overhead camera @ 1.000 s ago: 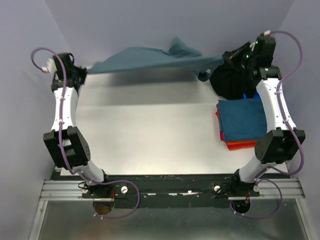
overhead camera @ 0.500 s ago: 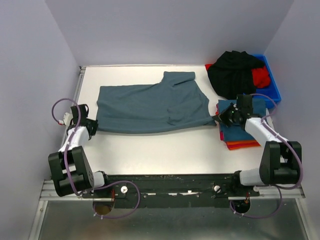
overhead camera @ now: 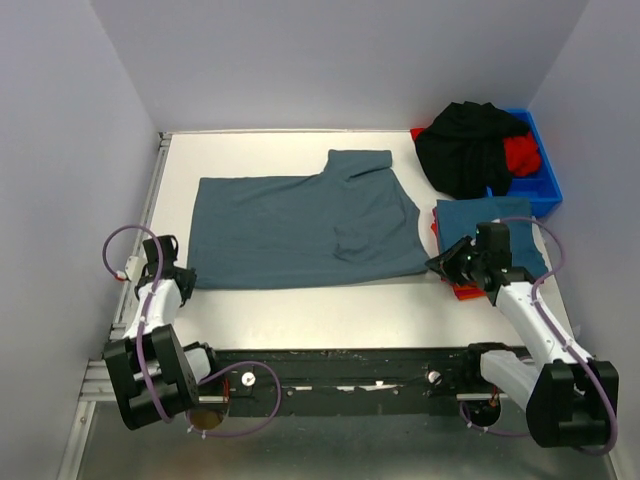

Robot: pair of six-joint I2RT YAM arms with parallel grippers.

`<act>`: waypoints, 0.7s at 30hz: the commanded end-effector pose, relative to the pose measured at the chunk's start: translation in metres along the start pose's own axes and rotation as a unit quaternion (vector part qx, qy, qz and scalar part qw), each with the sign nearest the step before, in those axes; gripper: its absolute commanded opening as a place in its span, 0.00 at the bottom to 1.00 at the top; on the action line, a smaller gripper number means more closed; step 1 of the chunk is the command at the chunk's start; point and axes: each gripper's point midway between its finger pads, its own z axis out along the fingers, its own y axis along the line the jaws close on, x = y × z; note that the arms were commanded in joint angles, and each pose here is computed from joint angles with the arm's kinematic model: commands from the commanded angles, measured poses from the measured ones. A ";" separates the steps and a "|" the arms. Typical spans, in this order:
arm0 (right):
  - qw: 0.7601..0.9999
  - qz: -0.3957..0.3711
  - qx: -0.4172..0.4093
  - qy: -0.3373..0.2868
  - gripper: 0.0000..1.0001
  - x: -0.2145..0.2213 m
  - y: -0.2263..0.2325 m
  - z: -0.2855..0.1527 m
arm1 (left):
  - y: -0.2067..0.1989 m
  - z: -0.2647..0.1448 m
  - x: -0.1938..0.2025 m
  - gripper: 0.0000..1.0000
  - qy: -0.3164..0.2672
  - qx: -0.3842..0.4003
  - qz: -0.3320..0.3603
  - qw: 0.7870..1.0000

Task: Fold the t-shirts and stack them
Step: Fold the flattened tshirt in 1/3 of the way

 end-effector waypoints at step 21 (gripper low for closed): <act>0.959 -0.243 -0.105 -0.097 0.54 -0.112 0.171 0.010 | -0.176 -0.073 -0.069 0.86 -0.074 0.284 0.110 0.949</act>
